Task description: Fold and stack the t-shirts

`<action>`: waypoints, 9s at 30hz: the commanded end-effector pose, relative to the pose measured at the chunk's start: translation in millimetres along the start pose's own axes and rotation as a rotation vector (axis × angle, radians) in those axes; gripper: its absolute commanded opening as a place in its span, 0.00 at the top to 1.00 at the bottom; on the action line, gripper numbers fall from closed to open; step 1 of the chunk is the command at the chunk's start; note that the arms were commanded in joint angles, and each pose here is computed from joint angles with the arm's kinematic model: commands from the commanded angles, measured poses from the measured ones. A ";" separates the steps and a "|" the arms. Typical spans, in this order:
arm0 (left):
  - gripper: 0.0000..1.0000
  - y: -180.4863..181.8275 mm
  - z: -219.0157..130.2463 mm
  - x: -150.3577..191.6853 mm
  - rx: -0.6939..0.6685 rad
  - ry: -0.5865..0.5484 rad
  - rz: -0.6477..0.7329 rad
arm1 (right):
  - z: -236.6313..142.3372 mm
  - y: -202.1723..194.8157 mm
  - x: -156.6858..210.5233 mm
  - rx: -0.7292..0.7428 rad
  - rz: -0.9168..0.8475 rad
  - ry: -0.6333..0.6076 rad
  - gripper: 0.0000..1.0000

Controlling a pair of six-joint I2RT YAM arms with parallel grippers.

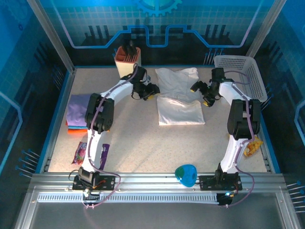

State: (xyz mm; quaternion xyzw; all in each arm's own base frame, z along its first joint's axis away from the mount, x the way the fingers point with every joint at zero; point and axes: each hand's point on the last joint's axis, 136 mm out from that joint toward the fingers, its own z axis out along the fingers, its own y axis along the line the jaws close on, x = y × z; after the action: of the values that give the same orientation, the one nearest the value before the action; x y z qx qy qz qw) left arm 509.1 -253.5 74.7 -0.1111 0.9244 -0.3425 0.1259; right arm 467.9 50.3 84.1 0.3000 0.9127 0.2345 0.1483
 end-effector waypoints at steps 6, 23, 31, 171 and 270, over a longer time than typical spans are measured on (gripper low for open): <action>0.48 -32.5 -46.2 61.7 0.080 0.031 0.063 | -43.2 9.9 46.4 -0.103 -0.107 0.003 0.00; 0.55 -31.4 13.6 191.2 -0.045 0.178 0.088 | 37.3 34.9 62.1 -0.133 -0.071 0.120 0.00; 0.56 -4.8 -13.0 207.6 -0.131 0.161 0.100 | 53.1 66.6 2.2 -0.181 -0.064 0.037 0.00; 0.61 66.7 -41.3 332.3 -0.234 0.219 -0.027 | -55.0 -140.6 233.1 0.103 -0.070 0.246 1.00; 1.00 -78.2 -80.1 51.6 0.046 -0.113 0.081 | -93.5 51.0 36.1 -0.224 -0.082 0.051 1.00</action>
State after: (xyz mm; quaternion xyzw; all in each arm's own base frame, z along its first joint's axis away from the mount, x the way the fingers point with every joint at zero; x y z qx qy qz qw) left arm 435.5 -276.0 175.6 -0.1073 0.9128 -0.3449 0.1908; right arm 414.5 80.0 176.0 0.2468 0.9007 0.3210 0.1576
